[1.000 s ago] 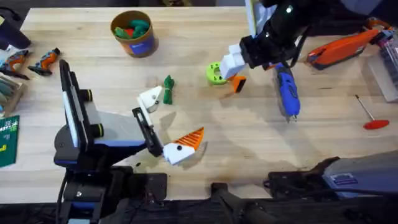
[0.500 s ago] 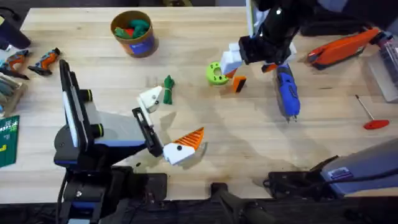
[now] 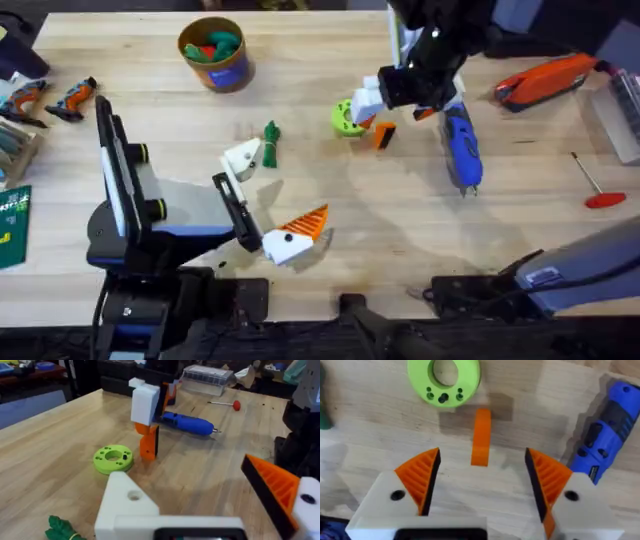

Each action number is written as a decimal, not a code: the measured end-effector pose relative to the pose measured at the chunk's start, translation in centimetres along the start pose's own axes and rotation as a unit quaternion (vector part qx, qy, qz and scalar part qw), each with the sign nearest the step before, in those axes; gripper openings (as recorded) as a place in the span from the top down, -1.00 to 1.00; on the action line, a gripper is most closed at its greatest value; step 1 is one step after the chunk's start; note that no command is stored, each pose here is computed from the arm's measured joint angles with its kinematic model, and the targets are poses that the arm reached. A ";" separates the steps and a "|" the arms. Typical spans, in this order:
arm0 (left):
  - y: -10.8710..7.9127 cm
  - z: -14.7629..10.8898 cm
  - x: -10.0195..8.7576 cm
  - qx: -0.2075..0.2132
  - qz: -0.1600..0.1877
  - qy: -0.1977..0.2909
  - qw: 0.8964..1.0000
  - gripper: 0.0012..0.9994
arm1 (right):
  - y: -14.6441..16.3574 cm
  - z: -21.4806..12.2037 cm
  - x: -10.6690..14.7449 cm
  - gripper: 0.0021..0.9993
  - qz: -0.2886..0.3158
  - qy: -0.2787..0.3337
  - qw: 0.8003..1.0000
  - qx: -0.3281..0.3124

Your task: Pick up the gripper from the table and insert it into the empty holder that is missing its gripper. Then pick up a screw, insert it into the mounting hole, and use the screwdriver to tighten it. Finally, clean up the table by picking up the vegetable and placing it into the bucket.

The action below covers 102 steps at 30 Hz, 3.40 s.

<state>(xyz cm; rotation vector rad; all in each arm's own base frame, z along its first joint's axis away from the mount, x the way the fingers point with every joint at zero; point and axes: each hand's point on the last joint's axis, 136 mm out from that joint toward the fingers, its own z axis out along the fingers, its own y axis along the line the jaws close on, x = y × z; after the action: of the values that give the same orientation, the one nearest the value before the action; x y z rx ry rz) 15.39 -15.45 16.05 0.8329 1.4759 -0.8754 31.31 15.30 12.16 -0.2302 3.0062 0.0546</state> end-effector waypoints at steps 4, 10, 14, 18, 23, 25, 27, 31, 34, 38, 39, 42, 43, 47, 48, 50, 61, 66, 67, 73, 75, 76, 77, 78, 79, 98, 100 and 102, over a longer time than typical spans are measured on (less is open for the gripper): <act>0.0 0.0 0.0 0.000 0.000 0.000 1.000 -0.97 | 0.0 1.2 -0.1 -0.93 0.000 0.012 1.000 0.004; 0.0 0.0 0.0 0.000 0.000 0.000 1.000 -0.97 | 0.2 2.5 0.2 -0.92 -0.003 0.031 0.999 0.010; 0.0 0.0 0.0 0.000 0.000 0.000 1.000 -0.97 | 0.5 2.6 0.4 -0.84 -0.007 0.032 0.999 0.009; 0.0 0.0 0.0 0.000 0.000 0.000 1.000 -0.97 | 0.7 2.6 0.4 -0.69 -0.010 0.032 0.999 0.009; 0.0 0.0 0.0 0.000 0.000 0.000 1.000 -0.97 | 0.7 2.8 0.5 -0.50 -0.009 0.037 0.999 0.009; 0.0 0.0 0.0 0.000 0.000 0.000 1.000 -0.97 | 0.7 3.0 0.5 -0.44 -0.008 0.039 0.999 0.010; 0.0 0.0 0.0 0.000 0.000 0.000 1.000 -0.97 | 0.7 3.1 0.6 -0.31 -0.008 0.040 0.999 0.010; 0.0 0.0 0.0 0.000 0.000 0.000 1.000 -0.97 | 0.7 3.1 0.6 -0.14 -0.008 0.040 0.999 0.010; 0.0 0.0 0.0 0.000 0.000 0.000 1.000 -0.97 | 0.7 3.1 0.6 0.05 -0.008 0.040 0.999 0.010; 0.0 0.0 0.0 0.000 0.000 0.000 1.000 -0.97 | 0.7 3.1 0.6 0.40 -0.008 0.041 0.999 0.010; 0.0 0.0 0.0 0.000 0.000 0.000 1.000 -0.97 | 0.7 3.1 0.6 0.50 -0.008 0.041 0.999 0.010; 0.0 0.0 0.0 0.000 0.000 0.000 1.000 -0.97 | 0.7 3.1 0.5 0.84 -0.008 0.040 0.999 0.010; 0.0 0.0 0.0 0.000 0.000 0.000 1.000 -0.97 | 0.7 3.1 0.5 0.93 -0.008 0.040 0.999 0.010; 0.0 0.0 0.0 0.000 0.000 0.000 1.000 -0.97 | 0.7 3.1 0.5 0.97 -0.008 0.040 0.999 0.010; 0.0 0.0 0.0 0.000 0.000 0.000 1.000 -0.97 | 0.7 3.1 0.5 0.97 -0.008 0.040 0.999 0.010; 0.0 0.0 0.0 0.000 0.000 0.000 1.000 -0.97 | 0.7 3.1 0.6 0.97 -0.008 0.042 0.999 0.011; 0.0 0.0 0.0 0.000 0.000 0.000 1.000 -0.97 | 0.2 -0.1 2.7 0.97 -0.008 0.055 0.998 0.009; 0.0 0.0 0.0 0.000 0.000 0.000 1.000 -0.97 | 1.3 -5.5 1.4 0.97 -0.008 -0.033 0.998 -0.043; 0.0 0.0 0.0 0.000 0.000 0.000 1.000 -0.97 | 1.5 -6.6 1.4 0.97 -0.009 -0.051 0.997 -0.055; 0.0 0.0 0.0 0.000 0.000 0.000 1.000 -0.97 | 2.0 -10.4 1.0 0.98 -0.004 -0.116 0.989 -0.089; 0.0 0.0 0.0 0.000 0.000 0.000 1.000 -0.97 | 2.4 -10.8 0.8 0.98 0.000 -0.126 0.987 -0.102; 0.0 0.0 0.0 0.000 0.000 0.000 1.000 -0.97 | 2.7 -11.0 0.5 0.98 0.000 -0.131 0.985 -0.112; 0.0 0.0 0.0 0.000 0.000 0.000 1.000 -0.97 | 3.1 -11.2 0.2 0.98 -0.001 -0.137 0.983 -0.123; 0.0 0.0 0.0 0.000 0.000 0.000 1.000 -0.97 | 3.6 -11.3 0.0 0.98 -0.002 -0.143 0.980 -0.138; 0.0 0.0 0.0 0.000 0.000 0.000 1.000 -0.97 | 4.1 -11.4 -0.2 0.98 -0.004 -0.147 0.978 -0.151; 0.0 0.0 0.0 0.000 0.000 0.000 1.000 -0.97 | 11.1 -9.7 1.0 0.98 -0.050 -0.103 0.840 -0.531; 0.0 0.0 0.0 0.000 0.000 0.000 1.000 -0.97 | 11.4 -9.1 1.3 0.98 -0.050 -0.103 0.821 -0.559; 0.0 0.0 0.0 0.000 0.000 0.000 1.000 -0.97 | 11.8 -9.0 1.4 0.98 -0.058 -0.115 0.801 -0.584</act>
<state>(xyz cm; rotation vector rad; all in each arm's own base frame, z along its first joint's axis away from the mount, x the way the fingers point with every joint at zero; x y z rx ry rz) 15.38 -15.46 16.05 0.8332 1.4758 -0.8752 27.01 26.30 21.25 -0.4482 2.2617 1.7546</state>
